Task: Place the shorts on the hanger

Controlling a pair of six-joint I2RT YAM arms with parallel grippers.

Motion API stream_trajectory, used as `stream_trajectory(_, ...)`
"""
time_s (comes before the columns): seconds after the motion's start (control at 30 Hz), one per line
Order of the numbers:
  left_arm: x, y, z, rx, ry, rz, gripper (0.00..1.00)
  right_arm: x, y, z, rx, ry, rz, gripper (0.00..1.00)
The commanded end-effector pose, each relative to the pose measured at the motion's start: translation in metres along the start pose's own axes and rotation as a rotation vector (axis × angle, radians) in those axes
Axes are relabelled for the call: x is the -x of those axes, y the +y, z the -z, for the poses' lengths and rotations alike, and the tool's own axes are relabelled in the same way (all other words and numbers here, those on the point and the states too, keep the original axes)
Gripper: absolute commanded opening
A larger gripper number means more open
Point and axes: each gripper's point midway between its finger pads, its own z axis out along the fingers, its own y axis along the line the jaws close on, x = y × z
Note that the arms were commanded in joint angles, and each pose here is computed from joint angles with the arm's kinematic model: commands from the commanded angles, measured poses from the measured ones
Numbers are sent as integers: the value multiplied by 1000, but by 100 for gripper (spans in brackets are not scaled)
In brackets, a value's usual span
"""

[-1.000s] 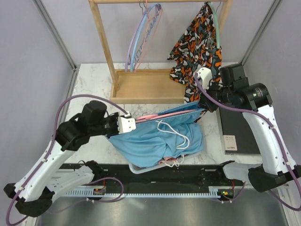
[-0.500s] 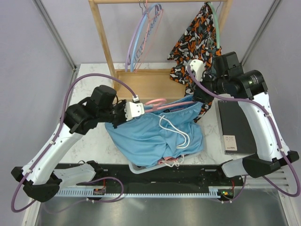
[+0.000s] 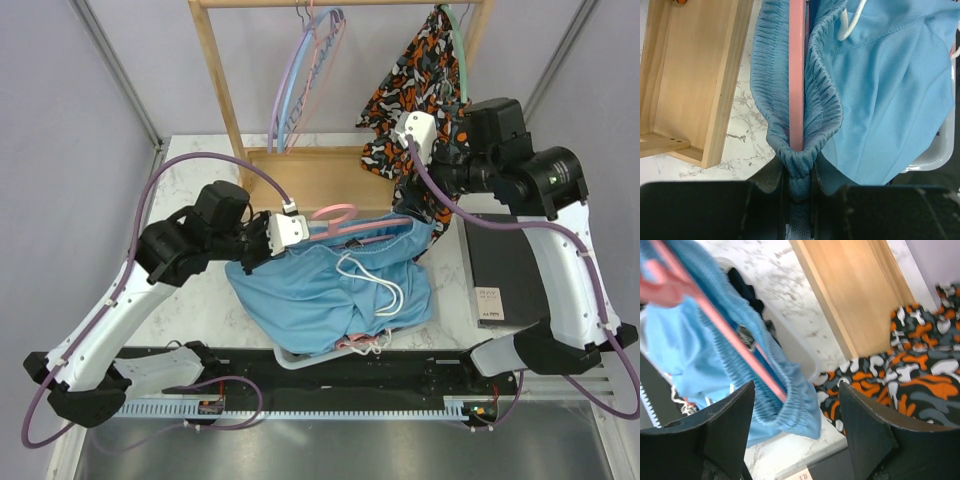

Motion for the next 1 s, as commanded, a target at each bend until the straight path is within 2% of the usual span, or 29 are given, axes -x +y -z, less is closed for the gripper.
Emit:
stream_trajectory(0.0,32,-2,12,11,-158,45,2,16,45,22,180,-143,149,75)
stream_trajectory(0.1,31,-6,7,-5,-159,78,2,28,61,13,207,-239,204,75)
stream_trajectory(0.2,30,-8,6,-9,-175,71,2,33,70,-4,219,-285,268,70)
stream_trajectory(0.4,35,-6,11,1,-191,35,2,33,75,-37,243,-250,402,66)
stream_trajectory(0.47,36,-6,12,2,-196,29,2,32,81,-46,262,-235,446,62)
stream_trajectory(0.5,36,-6,11,0,-195,27,2,29,83,-50,268,-224,456,57)
stream_trajectory(0.67,37,-8,12,-7,-205,21,2,14,94,-71,287,-170,519,51)
stream_trajectory(0.77,35,-7,13,2,-204,13,2,8,96,-76,292,-152,536,40)
stream_trajectory(0.83,33,-8,13,4,-199,13,2,8,96,-75,286,-153,522,19)
stream_trajectory(0.87,31,-8,12,7,-195,12,2,9,94,-75,272,-152,519,5)
stream_trajectory(0.9,29,-6,13,20,-188,17,2,11,92,-71,253,-157,507,0)
stream_trajectory(0.97,23,-6,14,33,-171,17,14,16,82,-65,195,-155,510,0)
